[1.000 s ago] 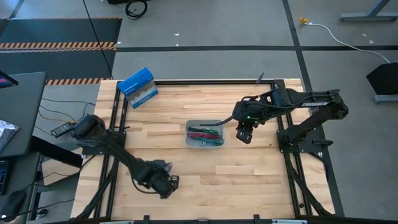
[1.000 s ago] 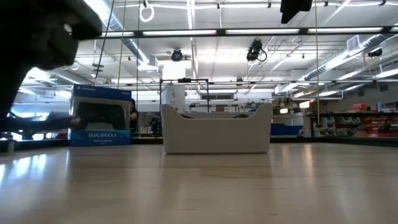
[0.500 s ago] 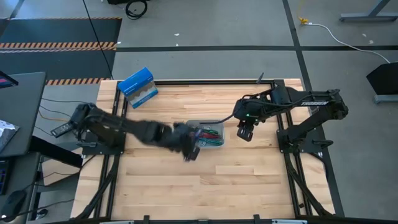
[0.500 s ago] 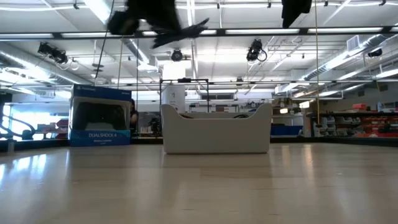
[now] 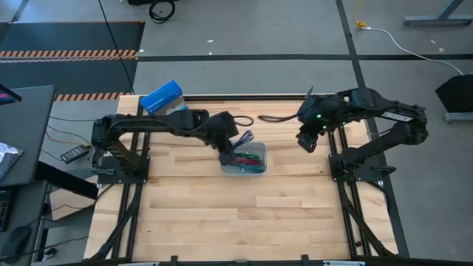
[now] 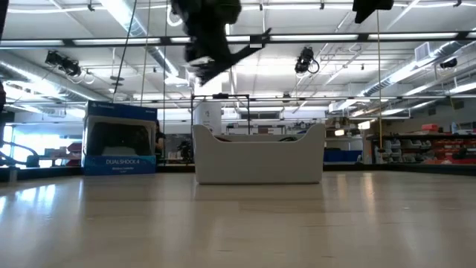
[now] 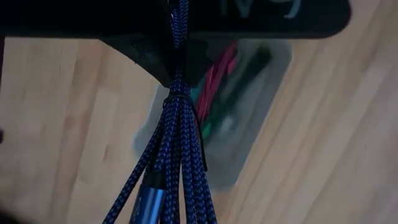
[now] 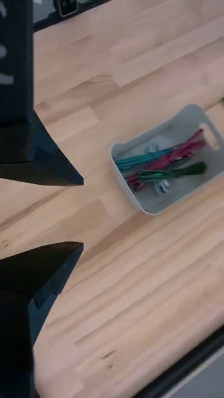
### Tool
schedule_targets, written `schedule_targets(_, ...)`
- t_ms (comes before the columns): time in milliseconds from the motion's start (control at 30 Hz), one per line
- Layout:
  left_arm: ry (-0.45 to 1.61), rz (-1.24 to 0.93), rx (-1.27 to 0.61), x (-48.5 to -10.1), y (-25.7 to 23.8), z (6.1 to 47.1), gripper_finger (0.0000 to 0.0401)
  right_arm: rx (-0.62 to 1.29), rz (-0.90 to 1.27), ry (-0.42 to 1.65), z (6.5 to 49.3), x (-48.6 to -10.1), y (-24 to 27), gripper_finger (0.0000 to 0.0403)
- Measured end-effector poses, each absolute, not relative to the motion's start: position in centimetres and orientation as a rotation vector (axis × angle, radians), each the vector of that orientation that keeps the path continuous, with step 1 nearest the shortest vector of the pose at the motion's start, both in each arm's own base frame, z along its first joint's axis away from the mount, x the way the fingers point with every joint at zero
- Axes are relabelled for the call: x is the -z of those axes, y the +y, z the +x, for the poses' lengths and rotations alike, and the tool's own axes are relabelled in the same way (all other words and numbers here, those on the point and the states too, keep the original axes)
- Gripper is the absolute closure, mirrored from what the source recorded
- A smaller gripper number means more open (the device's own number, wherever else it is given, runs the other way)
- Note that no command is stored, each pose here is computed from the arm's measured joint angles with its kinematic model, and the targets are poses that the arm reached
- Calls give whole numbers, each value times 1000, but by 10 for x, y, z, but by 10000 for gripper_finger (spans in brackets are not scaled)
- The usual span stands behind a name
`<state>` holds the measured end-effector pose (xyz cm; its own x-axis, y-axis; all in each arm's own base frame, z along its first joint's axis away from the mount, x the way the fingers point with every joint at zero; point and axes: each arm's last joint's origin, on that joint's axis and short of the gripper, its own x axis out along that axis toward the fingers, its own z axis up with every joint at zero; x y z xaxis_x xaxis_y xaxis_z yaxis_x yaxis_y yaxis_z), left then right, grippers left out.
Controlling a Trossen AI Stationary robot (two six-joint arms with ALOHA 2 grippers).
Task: Pick and place USB-C Cables
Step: Put the ziptied dark blue USB charger cable into the bin, then return to Home Position
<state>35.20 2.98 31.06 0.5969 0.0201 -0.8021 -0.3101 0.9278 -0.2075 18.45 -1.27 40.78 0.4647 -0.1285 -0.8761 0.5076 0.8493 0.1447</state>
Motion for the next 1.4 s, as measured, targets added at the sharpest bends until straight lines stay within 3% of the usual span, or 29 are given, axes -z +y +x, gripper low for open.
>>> schedule_targets(133,867,-265,-142,-302,35,368,380,430,420,982,174,-413,-20,240)
schedule_targets(467,1000,-30,-25,-267,37,382,372,517,521,944,171,-414,-29,240)
schedule_targets(733,1084,-9,36,-241,34,391,373,568,631,891,176,-415,-29,240)
schedule_targets(1167,1096,21,28,-231,22,398,243,581,678,875,177,-415,-29,240)
schedule_targets(1400,1070,-74,-41,-271,25,403,211,555,627,889,177,-415,-29,240)
